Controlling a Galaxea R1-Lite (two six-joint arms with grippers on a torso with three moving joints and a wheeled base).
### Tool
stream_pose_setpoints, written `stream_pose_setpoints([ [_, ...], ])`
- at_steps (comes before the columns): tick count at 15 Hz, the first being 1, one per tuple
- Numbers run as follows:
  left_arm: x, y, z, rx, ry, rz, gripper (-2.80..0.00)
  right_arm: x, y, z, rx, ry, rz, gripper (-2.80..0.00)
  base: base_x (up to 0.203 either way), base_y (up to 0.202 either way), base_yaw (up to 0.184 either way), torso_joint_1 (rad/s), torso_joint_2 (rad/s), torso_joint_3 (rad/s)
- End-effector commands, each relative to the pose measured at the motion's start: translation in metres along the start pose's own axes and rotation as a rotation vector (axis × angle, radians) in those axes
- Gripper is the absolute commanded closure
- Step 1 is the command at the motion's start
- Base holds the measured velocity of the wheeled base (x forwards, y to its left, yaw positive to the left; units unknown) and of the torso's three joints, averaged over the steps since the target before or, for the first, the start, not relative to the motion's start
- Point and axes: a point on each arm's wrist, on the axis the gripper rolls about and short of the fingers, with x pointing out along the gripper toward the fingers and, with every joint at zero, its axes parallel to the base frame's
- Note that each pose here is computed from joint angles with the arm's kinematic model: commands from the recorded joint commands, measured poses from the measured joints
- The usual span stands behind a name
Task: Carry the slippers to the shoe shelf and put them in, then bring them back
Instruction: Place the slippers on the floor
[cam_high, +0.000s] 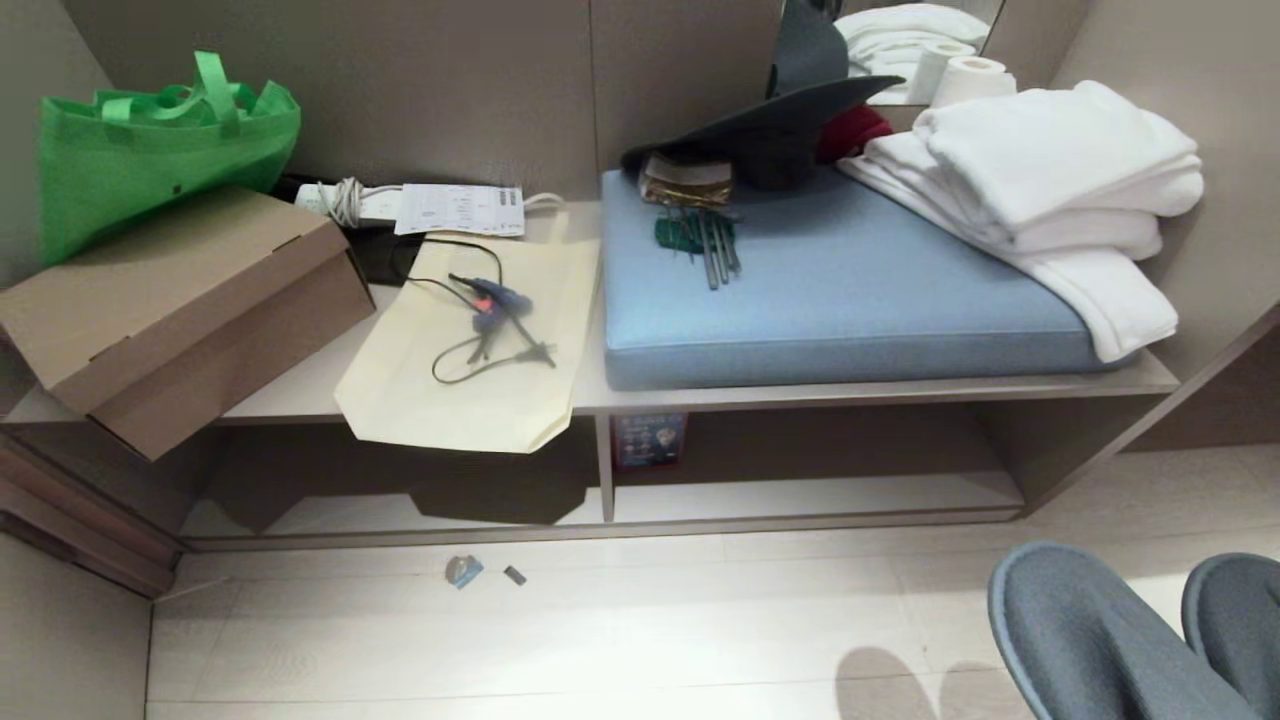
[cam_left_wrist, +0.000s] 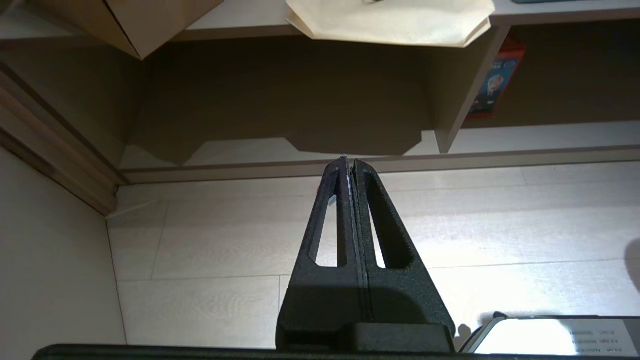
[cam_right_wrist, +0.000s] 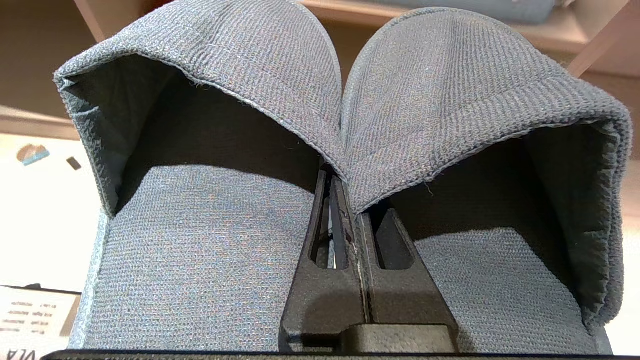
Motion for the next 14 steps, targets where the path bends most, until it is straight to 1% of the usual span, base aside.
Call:
stream_pose_setpoints([
  [1,0.0006,0.0000,-0.0020,-0.001,0.008,0.000,0.00,0.0001,0.0000,0.0002,0.000,0.001,0.002,0.00,0.000,0.000,0.000,0.003,0.00,0.203],
  [14,0.0006,0.0000,-0.0020,-0.001,0.008,0.000,0.00,0.0001,0.0000,0.0002,0.002,0.001,0.000,0.00,0.000,0.000,0.000,0.004,0.00,0.202],
])
